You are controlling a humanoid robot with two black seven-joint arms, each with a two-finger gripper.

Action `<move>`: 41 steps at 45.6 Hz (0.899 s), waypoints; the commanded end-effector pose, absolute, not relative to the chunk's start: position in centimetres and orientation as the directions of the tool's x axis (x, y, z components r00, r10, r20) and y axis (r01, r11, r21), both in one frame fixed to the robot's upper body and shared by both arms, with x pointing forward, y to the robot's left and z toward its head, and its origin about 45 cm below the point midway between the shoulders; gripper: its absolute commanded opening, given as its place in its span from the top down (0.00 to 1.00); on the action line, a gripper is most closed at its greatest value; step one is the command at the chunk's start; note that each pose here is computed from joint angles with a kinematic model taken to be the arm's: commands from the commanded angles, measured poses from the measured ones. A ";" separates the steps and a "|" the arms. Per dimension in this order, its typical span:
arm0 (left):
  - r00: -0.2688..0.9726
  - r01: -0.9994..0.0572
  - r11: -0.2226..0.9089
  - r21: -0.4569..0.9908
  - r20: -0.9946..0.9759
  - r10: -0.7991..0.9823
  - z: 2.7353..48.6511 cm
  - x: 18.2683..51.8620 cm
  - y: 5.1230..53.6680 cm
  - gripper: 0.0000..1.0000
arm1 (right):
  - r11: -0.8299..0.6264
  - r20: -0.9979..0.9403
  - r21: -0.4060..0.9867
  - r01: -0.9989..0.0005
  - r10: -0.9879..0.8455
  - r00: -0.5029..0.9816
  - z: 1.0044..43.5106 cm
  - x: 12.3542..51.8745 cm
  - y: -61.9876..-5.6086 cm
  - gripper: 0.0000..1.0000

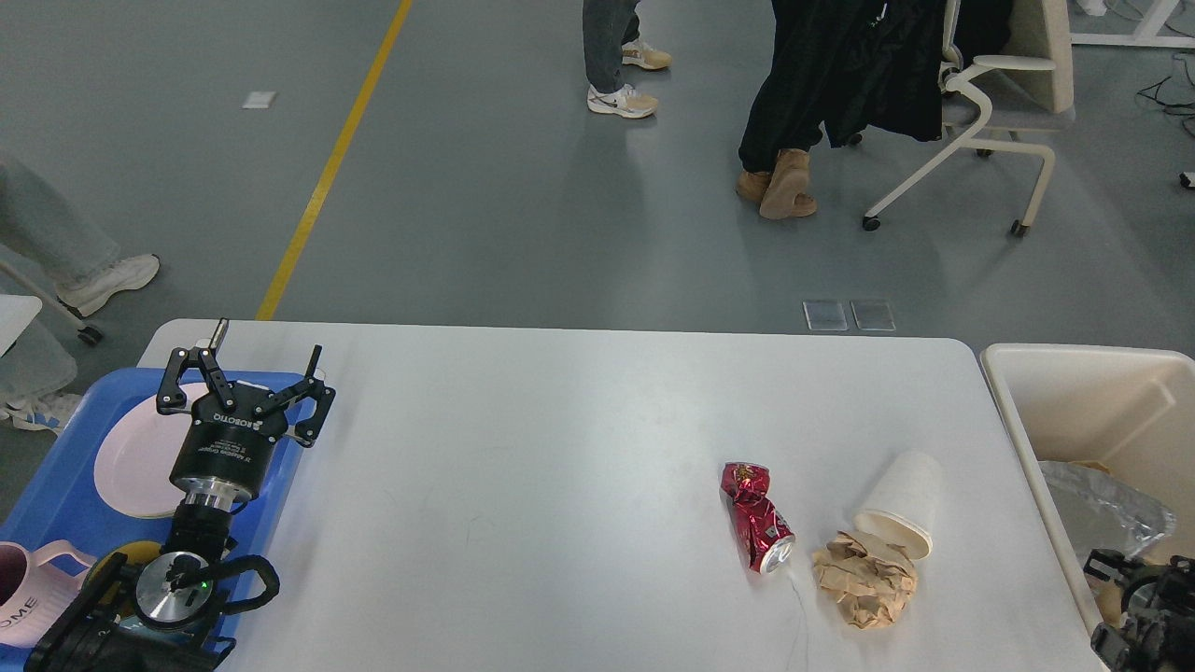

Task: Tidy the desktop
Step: 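Raise the right gripper out of the bin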

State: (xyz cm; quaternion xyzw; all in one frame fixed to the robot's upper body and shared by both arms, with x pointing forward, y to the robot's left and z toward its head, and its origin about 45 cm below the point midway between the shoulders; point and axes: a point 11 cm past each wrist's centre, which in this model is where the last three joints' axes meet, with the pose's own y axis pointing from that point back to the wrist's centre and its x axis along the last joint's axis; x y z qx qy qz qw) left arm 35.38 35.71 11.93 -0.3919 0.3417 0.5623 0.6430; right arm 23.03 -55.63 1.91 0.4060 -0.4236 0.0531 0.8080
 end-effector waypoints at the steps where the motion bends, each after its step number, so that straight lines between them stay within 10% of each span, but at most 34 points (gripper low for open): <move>1: 0.135 -0.991 0.062 -0.120 -0.880 0.455 11.9 35.4 35.7 0.04 | 0.681 0.738 0.594 -0.428 -0.251 0.626 2.7 22.9 -56.7 0.00; 41: 0.135 -0.991 0.061 -0.121 -0.881 0.454 11.9 35.4 35.6 0.04 | 0.564 0.585 0.731 -0.384 -0.230 0.778 22.5 35.0 -53.1 0.00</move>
